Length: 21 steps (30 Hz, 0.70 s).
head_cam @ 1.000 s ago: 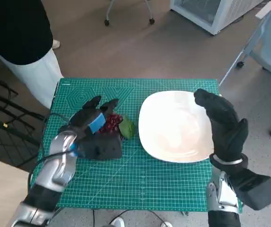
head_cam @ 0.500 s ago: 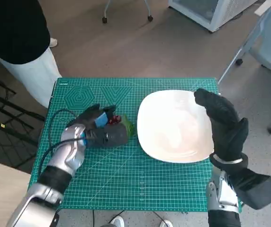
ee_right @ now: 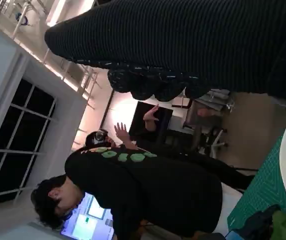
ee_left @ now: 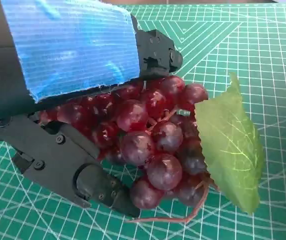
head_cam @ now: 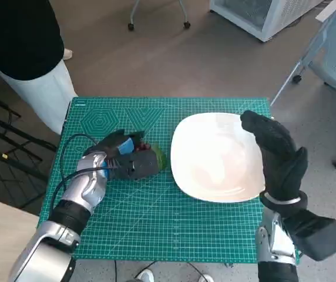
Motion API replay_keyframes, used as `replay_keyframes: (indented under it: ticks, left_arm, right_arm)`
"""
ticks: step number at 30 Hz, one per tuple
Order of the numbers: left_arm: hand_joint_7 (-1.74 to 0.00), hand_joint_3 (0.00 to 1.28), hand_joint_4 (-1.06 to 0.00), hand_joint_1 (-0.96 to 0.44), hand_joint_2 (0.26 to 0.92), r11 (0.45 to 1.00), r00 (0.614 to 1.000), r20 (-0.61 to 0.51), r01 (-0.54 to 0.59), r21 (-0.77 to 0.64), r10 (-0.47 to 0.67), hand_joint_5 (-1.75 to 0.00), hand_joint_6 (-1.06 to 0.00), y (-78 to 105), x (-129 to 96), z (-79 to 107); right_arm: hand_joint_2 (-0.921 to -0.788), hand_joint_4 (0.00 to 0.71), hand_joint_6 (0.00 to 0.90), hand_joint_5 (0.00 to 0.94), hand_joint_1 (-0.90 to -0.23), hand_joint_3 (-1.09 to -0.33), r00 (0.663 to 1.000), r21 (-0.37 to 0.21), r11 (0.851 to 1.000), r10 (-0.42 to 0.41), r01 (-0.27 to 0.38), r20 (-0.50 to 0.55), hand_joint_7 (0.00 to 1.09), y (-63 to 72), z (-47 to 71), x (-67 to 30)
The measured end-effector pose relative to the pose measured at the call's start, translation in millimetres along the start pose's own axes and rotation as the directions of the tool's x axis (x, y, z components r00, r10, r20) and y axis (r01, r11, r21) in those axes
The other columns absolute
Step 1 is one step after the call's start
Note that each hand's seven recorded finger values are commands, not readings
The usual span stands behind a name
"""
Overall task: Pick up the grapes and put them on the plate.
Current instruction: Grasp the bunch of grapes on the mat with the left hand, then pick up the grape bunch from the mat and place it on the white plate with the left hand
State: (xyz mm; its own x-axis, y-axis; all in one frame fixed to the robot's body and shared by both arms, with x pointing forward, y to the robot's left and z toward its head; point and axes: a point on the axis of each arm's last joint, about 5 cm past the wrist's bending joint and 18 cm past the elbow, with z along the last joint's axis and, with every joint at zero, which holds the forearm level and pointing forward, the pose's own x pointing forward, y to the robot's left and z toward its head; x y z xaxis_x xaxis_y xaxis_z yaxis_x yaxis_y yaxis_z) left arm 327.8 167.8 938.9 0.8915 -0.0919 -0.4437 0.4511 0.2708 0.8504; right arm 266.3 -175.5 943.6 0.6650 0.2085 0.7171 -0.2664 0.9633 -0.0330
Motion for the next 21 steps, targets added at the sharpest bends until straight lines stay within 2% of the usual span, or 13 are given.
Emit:
replay_keyframes:
  ticks: [14,21]
  left_arm:
    - [-0.02,0.01,-0.03,-0.23,0.704,1.000,1.000,0.017,-0.013,0.007,0.013,-0.01,-0.27,0.1,2.0,0.7]
    - [-0.03,0.01,-0.11,-0.09,0.736,1.000,1.000,0.022,-0.007,-0.003,0.007,-0.01,-0.34,1.1,3.8,0.3]
  right_arm:
    - [-0.921,0.358,0.092,0.000,-0.720,-0.672,1.000,0.003,1.000,0.001,-0.001,-0.007,0.46,0.1,-0.4,0.0]
    - [-0.921,0.358,0.092,0.000,-0.720,-0.672,1.000,0.004,1.000,0.000,0.000,-0.010,0.46,0.1,-1.0,-0.2]
